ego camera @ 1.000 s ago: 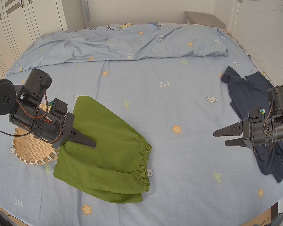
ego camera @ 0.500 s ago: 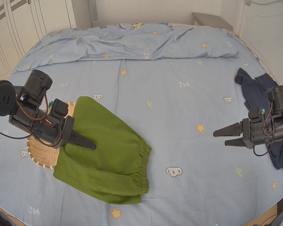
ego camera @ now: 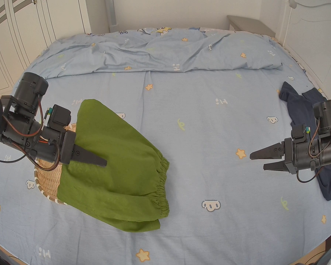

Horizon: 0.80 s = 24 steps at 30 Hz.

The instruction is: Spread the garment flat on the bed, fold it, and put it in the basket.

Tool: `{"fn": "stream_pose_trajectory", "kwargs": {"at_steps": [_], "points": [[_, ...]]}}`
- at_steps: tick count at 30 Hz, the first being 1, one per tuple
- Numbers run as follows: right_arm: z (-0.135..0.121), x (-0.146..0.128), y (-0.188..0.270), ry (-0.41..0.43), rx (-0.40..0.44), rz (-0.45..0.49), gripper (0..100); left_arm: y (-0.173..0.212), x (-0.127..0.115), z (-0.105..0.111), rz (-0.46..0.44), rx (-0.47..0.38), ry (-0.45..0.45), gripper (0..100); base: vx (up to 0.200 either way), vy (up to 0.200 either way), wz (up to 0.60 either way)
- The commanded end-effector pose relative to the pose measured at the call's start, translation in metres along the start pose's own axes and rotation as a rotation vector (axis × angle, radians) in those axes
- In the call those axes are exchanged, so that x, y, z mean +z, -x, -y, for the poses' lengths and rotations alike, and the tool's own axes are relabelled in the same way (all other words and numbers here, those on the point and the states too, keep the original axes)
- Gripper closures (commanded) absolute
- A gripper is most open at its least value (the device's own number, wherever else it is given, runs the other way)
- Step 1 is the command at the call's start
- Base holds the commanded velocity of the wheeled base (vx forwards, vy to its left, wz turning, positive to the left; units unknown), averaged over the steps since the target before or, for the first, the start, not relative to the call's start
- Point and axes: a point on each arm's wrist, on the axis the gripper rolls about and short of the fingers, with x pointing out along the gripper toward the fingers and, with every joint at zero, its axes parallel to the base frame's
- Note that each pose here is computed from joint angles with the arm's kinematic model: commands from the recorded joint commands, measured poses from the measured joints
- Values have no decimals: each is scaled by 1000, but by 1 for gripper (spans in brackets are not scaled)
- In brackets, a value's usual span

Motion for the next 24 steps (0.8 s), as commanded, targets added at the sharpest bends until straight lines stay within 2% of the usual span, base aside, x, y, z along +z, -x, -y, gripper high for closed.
{"fn": "stream_pose_trajectory", "kwargs": {"at_steps": [1, 3, 5, 10, 11, 13, 18, 24], "points": [[-2, 0, 2, 6, 5, 5, 0, 36, -8, 23, 133, 9, -86, 100, 0, 0, 0], [-2, 0, 2, 6, 5, 5, 0, 43, -9, 24, 170, 18, -103, 100, 0, 0, 0], [-2, 0, 2, 6, 5, 5, 0, 54, -9, 23, 254, 43, -136, 100, 0, 0, 0], [-2, 0, 2, 7, 5, 6, 0, 73, -5, -2, 395, 134, -134, 100, 0, 0, 0], [-2, 0, 2, 7, 5, 6, 0, 73, -5, -2, 395, 134, -134, 100, 0, 0, 0], [-2, 0, 2, 7, 5, 6, 0, 81, -2, -19, 438, 184, -110, 100, 0, 0, 0], [-2, -1, 3, 8, 5, 5, 0, 79, 1, -53, 439, 235, -26, 100, 0, 0, 0], [-3, -1, 3, 9, 9, 5, 0, 64, -17, -72, 370, 235, 67, 100, 0, 0, 0]]}}
